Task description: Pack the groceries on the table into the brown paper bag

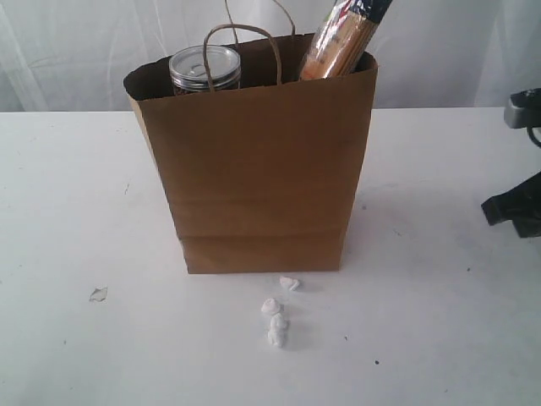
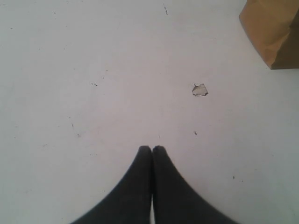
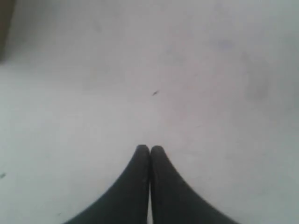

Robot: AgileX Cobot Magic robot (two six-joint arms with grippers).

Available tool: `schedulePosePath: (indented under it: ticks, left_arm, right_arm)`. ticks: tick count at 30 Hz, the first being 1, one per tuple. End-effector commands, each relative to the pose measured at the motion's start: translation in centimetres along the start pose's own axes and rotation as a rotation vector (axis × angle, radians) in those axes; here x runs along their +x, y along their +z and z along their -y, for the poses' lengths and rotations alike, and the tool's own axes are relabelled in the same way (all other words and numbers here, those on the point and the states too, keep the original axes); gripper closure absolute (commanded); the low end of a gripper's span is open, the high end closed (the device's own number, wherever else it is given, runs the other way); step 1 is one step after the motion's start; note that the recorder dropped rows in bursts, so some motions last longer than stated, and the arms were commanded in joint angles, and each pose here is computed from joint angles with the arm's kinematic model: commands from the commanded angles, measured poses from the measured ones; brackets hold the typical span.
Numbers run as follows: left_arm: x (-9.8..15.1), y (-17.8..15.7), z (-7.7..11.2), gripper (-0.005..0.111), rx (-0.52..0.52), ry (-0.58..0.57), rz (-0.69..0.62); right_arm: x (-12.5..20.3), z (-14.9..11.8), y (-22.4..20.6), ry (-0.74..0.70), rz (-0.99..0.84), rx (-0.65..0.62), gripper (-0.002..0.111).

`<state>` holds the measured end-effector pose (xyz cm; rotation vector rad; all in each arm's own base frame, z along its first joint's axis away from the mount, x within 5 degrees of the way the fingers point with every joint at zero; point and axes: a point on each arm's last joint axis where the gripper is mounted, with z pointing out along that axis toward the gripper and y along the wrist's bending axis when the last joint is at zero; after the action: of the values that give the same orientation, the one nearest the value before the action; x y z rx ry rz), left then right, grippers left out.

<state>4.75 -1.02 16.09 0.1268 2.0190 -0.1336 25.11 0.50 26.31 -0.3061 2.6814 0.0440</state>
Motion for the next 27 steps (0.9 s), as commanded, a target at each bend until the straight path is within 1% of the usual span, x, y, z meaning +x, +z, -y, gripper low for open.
schedulePosePath:
  ticks: [1, 2, 3, 5, 8, 9, 11, 14, 16, 18, 20, 22, 25, 27]
  left_arm:
    - [0.3, 0.1, 0.0, 0.107, 0.004, -0.010, -0.012]
    - [0.3, 0.1, 0.0, 0.107, 0.004, -0.010, -0.012]
    - [0.3, 0.1, 0.0, 0.107, 0.004, -0.010, -0.012]
    - [0.3, 0.1, 0.0, 0.107, 0.004, -0.010, -0.012]
    - [0.3, 0.1, 0.0, 0.107, 0.003, -0.008, -0.012]
    - [0.3, 0.1, 0.0, 0.107, 0.003, -0.008, -0.012]
    - [0.4, 0.1, 0.0, 0.107, 0.003, -0.008, -0.022]
    - [0.5, 0.1, 0.0, 0.107, 0.004, -0.008, -0.031]
    - [0.5, 0.1, 0.0, 0.107, 0.005, 0.013, -0.031]
    - [0.4, 0.1, 0.0, 0.107, 0.002, 0.062, -0.022]
    - [0.3, 0.1, 0.0, 0.107, 0.000, 0.096, -0.012]
    - [0.3, 0.1, 0.0, 0.107, -0.001, 0.096, -0.010]
    - [0.3, 0.1, 0.0, 0.107, -0.001, 0.096, -0.010]
    - [0.3, 0.1, 0.0, 0.107, -0.001, 0.096, -0.010]
  right_arm:
    - [-0.5, -3.9, -0.7, -0.064, -0.054, -0.330, 0.108]
    - [-0.6, -5.5, -0.8, -0.087, -0.050, -0.384, 0.108]
    - [-0.6, -6.8, -0.8, -0.126, -0.050, -0.407, 0.108]
    - [-0.6, -9.7, -0.6, -0.218, -0.051, -0.443, 0.108]
    - [-0.3, -13.9, 0.0, -0.310, -0.051, -0.484, 0.108]
    - [-0.3, -15.1, 0.3, -0.321, -0.045, -0.487, 0.108]
    - [0.0, -17.5, 0.8, -0.392, -0.015, -0.504, 0.108]
    - [0.3, -20.1, 1.6, -0.444, 0.026, -0.518, 0.108]
    - [0.6, -21.3, 2.2, -0.470, 0.026, -0.523, 0.108]
    - [1.0, -22.1, 3.2, -0.484, 0.003, -0.523, 0.108]
    - [1.4, -22.5, 4.1, -0.492, -0.037, -0.523, 0.108]
    - [1.7, -22.7, 4.8, -0.495, -0.075, -0.522, 0.107]
    - [1.9, -22.8, 5.4, -0.495, -0.108, -0.521, 0.100]
    - [2.0, -22.9, 6.0, -0.494, -0.122, -0.515, 0.090]
